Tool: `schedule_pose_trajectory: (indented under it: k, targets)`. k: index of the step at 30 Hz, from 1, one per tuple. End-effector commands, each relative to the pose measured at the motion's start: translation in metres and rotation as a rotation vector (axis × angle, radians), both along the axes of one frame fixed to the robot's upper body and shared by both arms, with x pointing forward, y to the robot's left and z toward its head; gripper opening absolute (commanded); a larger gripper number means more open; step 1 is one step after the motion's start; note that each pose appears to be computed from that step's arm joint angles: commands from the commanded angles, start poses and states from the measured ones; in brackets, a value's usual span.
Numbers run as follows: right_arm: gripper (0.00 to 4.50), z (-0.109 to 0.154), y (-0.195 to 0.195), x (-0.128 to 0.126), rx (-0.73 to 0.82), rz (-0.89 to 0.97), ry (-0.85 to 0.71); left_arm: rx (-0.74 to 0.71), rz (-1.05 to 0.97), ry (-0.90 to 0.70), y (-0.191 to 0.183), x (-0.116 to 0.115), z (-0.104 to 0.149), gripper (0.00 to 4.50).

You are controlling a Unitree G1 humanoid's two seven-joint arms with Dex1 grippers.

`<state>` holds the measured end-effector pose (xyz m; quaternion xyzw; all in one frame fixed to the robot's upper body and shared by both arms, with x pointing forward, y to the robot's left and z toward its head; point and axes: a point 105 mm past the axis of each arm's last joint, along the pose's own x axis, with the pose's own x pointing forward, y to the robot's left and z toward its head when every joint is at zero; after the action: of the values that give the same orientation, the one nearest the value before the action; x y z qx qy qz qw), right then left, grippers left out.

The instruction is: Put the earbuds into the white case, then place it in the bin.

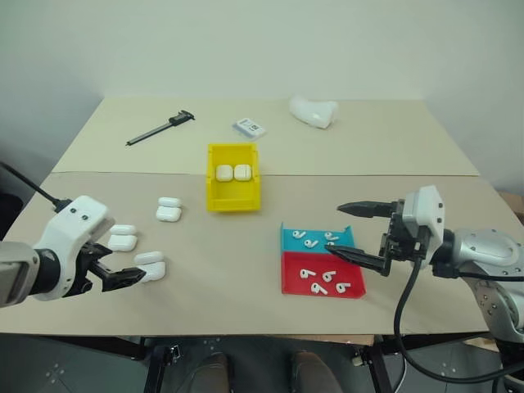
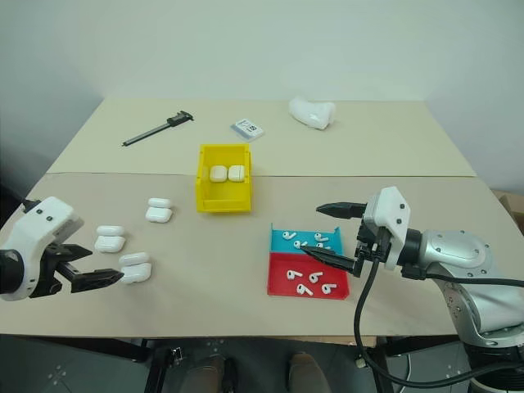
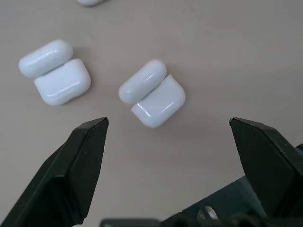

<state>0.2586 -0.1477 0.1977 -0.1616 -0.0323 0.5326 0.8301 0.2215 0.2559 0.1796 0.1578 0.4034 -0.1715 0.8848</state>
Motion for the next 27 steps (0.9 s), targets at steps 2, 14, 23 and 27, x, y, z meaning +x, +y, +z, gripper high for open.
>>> schedule_pose_trajectory:
  k: [2,14,23,27]
  targets:
    - [4.50,0.009,0.004,-0.004,0.007,0.024,-0.046,0.000,0.079,0.081,0.005,0.001,-0.004,4.45]
    - [4.50,0.007,0.019,-0.009,0.046,0.050,-0.048,-0.078,0.221,0.192,-0.005,0.001,-0.020,4.45]
    - [4.50,0.007,0.033,-0.015,0.111,0.024,-0.057,-0.118,0.317,0.138,-0.004,0.021,-0.033,4.45]
    - [4.50,0.006,0.036,-0.017,0.124,0.021,-0.057,-0.127,0.338,0.144,-0.007,0.030,-0.039,4.45]
